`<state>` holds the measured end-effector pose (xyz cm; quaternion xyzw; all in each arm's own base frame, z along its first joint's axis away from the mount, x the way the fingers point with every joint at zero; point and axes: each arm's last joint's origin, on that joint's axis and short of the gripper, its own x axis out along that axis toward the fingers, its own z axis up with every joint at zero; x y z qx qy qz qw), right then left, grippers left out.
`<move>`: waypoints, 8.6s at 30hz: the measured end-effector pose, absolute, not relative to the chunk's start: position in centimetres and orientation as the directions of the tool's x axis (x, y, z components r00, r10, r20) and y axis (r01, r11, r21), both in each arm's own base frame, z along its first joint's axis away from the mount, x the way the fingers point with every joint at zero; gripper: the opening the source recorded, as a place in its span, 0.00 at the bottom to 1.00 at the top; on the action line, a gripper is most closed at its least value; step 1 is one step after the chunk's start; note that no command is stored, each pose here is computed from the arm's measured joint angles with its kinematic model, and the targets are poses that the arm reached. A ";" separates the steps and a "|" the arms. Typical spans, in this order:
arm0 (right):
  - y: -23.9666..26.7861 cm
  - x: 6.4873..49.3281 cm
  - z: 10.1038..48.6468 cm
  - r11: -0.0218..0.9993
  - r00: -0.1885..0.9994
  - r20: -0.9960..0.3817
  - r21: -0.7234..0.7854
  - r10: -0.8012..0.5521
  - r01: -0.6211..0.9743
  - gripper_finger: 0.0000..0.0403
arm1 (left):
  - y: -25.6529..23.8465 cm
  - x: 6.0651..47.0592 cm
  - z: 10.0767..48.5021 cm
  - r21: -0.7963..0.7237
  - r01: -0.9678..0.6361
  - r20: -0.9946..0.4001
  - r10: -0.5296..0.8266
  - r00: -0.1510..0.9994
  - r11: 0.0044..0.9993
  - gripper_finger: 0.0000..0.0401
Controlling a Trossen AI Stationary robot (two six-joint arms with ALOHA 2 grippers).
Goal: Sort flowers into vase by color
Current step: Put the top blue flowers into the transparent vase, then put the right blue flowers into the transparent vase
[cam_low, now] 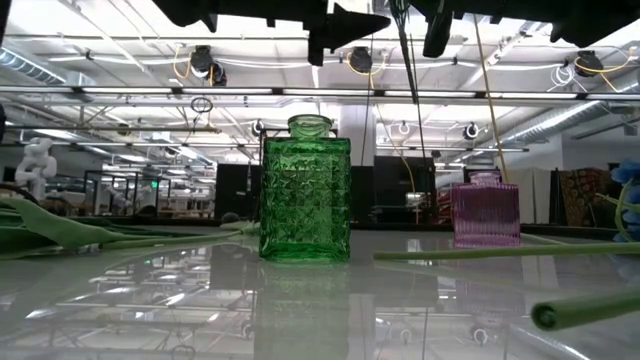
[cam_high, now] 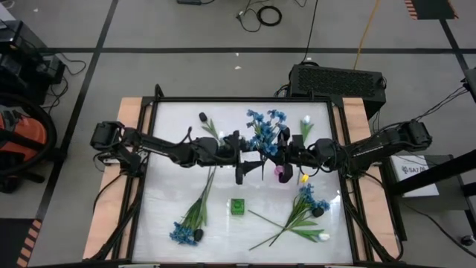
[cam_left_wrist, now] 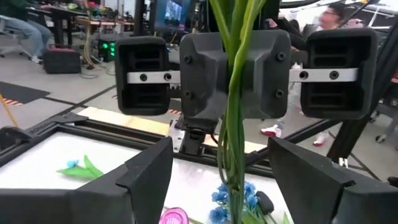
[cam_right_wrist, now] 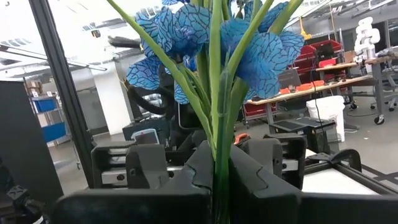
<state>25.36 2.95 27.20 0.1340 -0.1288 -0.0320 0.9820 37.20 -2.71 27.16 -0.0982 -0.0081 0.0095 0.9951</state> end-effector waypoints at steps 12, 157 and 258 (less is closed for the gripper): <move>2.9 25.4 26.9 0.963 0.971 0.218 0.266 -0.097 0.037 0.02 | -1.8 38.1 26.4 -0.141 0.045 0.035 -0.041 0.999 0.989 0.63; 2.1 20.7 27.1 0.950 0.980 -0.129 0.257 -0.149 0.178 0.61 | 9.9 30.3 22.7 -0.176 -0.258 -0.041 0.255 0.966 0.950 0.08; 11.5 15.5 22.5 0.842 0.773 -0.575 0.529 0.268 0.102 0.61 | 1.8 22.3 24.6 -0.213 -0.039 -0.614 -0.103 0.783 0.976 0.52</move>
